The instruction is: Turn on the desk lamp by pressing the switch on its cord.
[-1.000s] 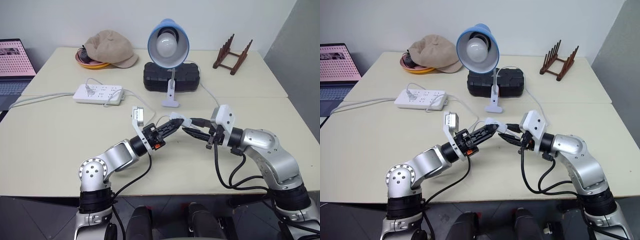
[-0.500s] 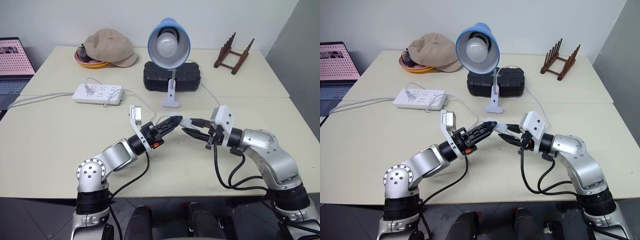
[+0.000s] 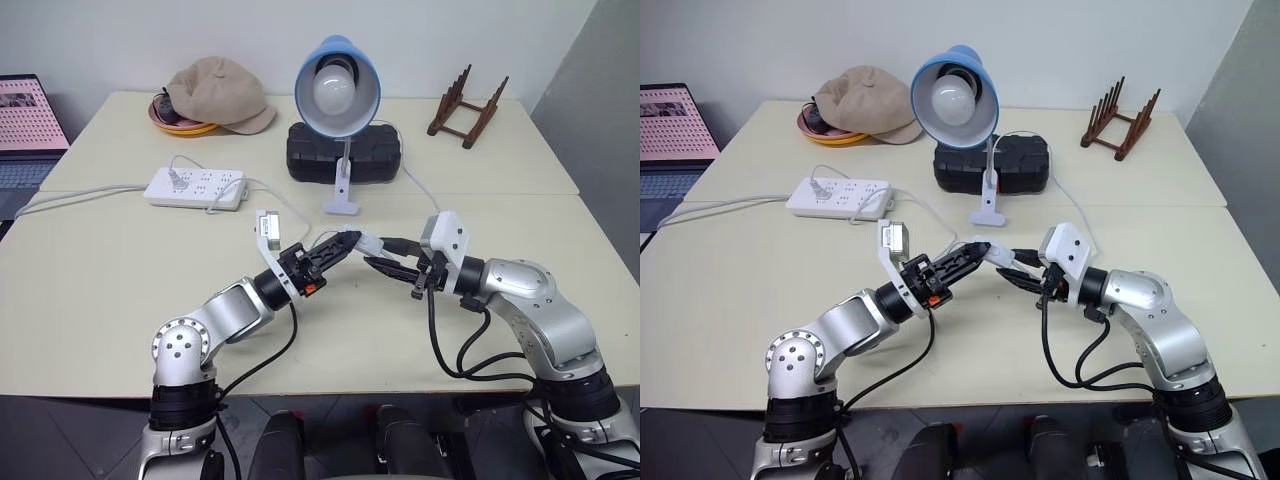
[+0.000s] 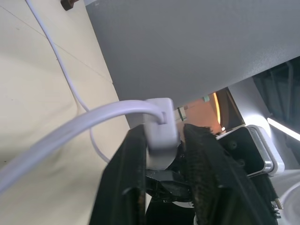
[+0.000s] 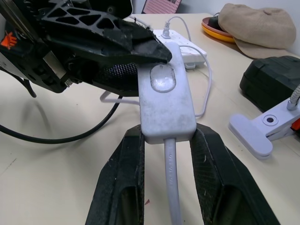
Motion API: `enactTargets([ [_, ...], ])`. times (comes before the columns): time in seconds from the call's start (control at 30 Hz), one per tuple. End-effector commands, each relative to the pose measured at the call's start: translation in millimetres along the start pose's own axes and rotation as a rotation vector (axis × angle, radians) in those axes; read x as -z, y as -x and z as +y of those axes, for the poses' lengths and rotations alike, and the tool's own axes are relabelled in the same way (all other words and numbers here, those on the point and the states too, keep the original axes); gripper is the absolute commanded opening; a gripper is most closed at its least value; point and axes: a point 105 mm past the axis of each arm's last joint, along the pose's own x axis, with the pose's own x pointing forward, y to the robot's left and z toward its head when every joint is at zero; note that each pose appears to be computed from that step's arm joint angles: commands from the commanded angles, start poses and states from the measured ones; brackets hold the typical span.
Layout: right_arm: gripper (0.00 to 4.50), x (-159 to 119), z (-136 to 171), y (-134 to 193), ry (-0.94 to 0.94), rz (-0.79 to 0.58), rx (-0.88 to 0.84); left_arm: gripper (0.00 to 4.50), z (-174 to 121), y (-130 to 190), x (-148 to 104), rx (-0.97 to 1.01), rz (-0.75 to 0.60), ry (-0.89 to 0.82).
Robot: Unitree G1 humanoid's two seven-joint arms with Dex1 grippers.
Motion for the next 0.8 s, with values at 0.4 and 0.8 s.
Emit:
enactTargets([
  [0.4, 1.01, -8, 2, 1, 0.016, -0.028, -0.005, 0.4, -14, 0, 5, 0.042, 0.022, -0.045],
  [0.8, 1.01, -8, 3, 0, 0.017, -0.029, -0.011, 2.17, -20, 1, 4, 0.086, 0.03, -0.006],
])
